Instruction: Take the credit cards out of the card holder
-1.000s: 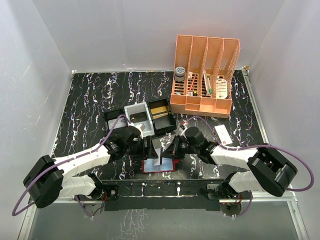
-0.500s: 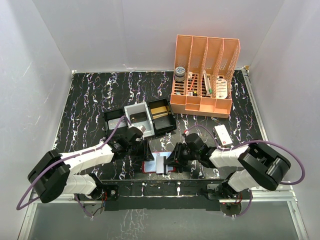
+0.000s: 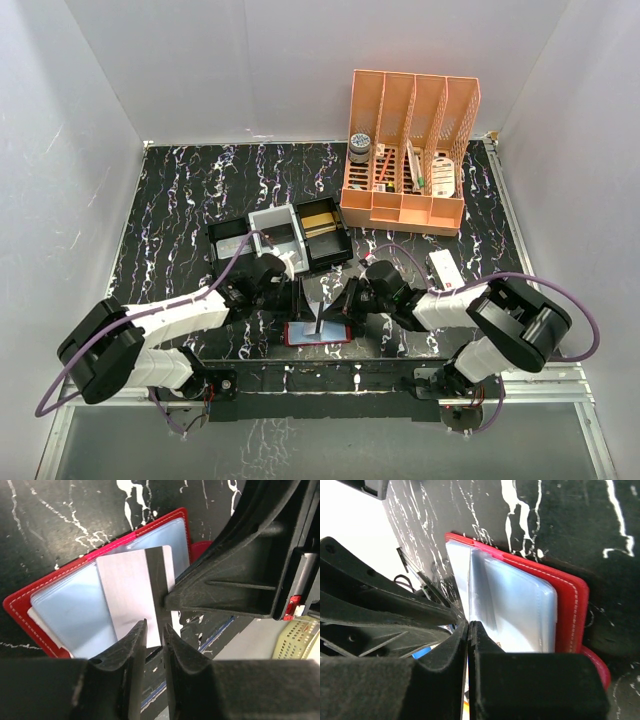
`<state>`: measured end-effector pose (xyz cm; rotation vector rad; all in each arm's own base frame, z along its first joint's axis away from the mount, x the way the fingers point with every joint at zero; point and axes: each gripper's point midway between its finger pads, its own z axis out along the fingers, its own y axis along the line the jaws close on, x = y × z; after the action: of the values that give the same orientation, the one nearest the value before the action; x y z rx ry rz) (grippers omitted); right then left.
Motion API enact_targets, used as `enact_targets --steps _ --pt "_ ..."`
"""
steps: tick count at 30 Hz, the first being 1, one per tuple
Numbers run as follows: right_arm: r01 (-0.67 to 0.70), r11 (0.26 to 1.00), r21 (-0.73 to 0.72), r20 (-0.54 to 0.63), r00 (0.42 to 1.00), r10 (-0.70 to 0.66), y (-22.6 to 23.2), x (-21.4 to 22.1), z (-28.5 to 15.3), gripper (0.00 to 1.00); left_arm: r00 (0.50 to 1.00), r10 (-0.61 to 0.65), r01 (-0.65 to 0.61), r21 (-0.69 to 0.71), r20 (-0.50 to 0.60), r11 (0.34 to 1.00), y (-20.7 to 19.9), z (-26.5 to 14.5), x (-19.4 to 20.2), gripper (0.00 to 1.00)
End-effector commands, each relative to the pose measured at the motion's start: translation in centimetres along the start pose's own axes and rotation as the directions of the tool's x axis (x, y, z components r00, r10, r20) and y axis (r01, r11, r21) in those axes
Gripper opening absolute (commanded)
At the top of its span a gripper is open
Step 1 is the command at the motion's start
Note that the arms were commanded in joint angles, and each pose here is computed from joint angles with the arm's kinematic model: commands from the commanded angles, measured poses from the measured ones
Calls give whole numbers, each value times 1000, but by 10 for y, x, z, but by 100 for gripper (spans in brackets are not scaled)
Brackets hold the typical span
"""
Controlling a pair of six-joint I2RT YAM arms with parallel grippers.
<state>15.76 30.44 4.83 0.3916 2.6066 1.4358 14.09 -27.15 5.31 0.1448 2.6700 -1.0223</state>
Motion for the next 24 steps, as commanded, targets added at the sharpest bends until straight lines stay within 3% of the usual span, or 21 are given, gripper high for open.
enact_targets --steps 1,6,11,13,17,24 --pt "48 993 -105 0 999 -48 32 -4 2 0 998 65 -65 44 -14 997 -11 3 -2 17" --pt "83 992 -92 -1 996 -84 32 -3 -3 0 999 6 -2 -94 50 996 14 -2 -8 23" --pt "109 990 -93 -54 992 -115 26 10 -10 0 999 -24 27 -57 47 998 18 -2 2 29" --pt "100 993 -64 -43 994 -102 17 10 -11 1 1000 -14 15 -56 10 998 20 1 9 24" --pt "71 995 -71 -16 997 -72 9 8 -10 11 999 14 -17 -62 -51 998 22 6 17 13" --pt "75 993 -92 -44 996 -79 21 4 4 24 997 27 -30 -47 -73 998 22 5 22 10"
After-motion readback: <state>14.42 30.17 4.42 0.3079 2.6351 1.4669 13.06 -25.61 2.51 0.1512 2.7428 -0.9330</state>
